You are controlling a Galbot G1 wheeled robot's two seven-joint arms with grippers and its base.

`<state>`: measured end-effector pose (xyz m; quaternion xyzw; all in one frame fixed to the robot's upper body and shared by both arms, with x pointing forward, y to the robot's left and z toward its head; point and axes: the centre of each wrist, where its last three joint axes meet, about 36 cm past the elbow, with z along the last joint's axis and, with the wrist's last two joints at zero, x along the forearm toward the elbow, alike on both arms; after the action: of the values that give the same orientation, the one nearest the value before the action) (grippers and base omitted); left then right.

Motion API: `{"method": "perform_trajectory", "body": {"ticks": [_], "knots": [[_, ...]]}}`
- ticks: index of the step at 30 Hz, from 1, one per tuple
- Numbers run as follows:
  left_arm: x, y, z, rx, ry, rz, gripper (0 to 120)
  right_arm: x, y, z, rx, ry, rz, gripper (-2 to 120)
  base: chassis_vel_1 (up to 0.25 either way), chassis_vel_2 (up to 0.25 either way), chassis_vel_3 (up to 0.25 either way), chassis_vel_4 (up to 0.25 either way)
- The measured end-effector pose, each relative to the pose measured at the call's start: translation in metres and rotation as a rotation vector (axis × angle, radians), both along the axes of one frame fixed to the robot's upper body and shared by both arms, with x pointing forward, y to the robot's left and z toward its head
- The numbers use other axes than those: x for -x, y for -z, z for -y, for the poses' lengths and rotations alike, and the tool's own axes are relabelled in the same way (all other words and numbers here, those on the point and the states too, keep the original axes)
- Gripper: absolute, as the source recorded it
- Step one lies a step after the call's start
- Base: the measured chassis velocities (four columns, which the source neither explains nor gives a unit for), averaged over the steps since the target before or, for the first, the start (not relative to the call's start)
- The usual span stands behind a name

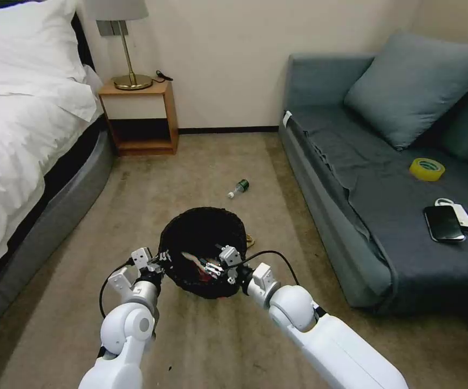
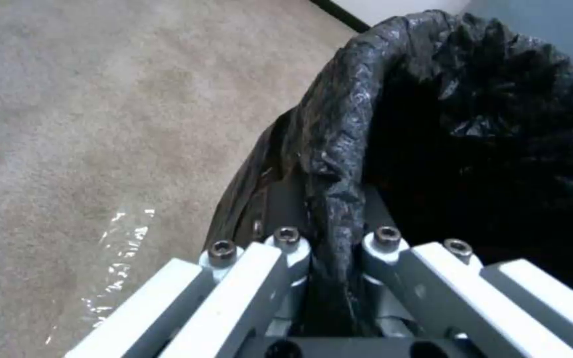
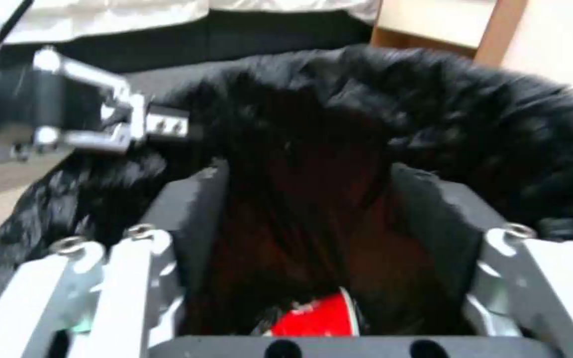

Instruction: Pick up the trash bin, then pick up the garbage on the floor and place it into the trash bin.

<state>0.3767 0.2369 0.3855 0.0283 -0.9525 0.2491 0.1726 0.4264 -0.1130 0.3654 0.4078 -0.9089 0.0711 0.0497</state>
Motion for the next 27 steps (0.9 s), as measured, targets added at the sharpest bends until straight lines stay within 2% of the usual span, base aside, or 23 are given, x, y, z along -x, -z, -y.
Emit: {"method": "perform_trajectory", "body": {"ticks": [4, 6, 8, 12, 14, 16, 17, 22, 24, 27], "knots": [[0.008, -0.003, -0.008, 0.002, -0.026, 0.002, 4, 0.001, -0.021, 0.012, -0.035, 0.043, 0.106, 88, 0.0, 0.0, 0.0, 0.0], [0.009, -0.003, -0.01, 0.002, -0.031, 0.003, 4, 0.001, -0.024, 0.015, -0.038, 0.052, 0.12, 89, 0.0, 0.0, 0.0, 0.0], [0.017, -0.008, -0.019, 0.003, -0.061, 0.01, 4, 0.004, -0.035, 0.033, -0.052, 0.106, 0.175, 98, 0.0, 0.0, 0.0, 0.0], [0.027, -0.013, -0.029, -0.004, -0.098, 0.016, 4, 0.01, -0.041, 0.056, -0.057, 0.173, 0.226, 100, 0.0, 0.0, 0.0, 0.0], [0.039, -0.019, -0.039, -0.012, -0.14, 0.017, 4, 0.021, -0.046, 0.077, -0.066, 0.237, 0.256, 100, 0.0, 0.0, 0.0, 0.0], [0.041, -0.02, -0.04, -0.014, -0.146, 0.016, 4, 0.022, -0.046, 0.08, -0.068, 0.246, 0.262, 100, 0.0, 0.0, 0.0, 0.0], [0.048, -0.023, -0.044, -0.015, -0.169, 0.015, 4, 0.032, -0.049, 0.089, -0.077, 0.287, 0.282, 100, 0.0, 0.0, 0.0, 0.0], [0.059, -0.024, -0.05, -0.02, -0.197, 0.006, 4, 0.055, -0.051, 0.097, -0.082, 0.34, 0.307, 100, 0.0, 0.0, 0.0, 0.0], [0.066, -0.029, -0.055, -0.023, -0.219, 0.01, 4, 0.071, -0.052, 0.101, -0.078, 0.372, 0.345, 100, 0.0, 0.0, 0.0, 0.0], [0.07, -0.034, -0.058, -0.023, -0.233, 0.02, 4, 0.079, -0.053, 0.105, -0.074, 0.4, 0.368, 100, 0.0, 0.0, 0.0, 0.0]]}}
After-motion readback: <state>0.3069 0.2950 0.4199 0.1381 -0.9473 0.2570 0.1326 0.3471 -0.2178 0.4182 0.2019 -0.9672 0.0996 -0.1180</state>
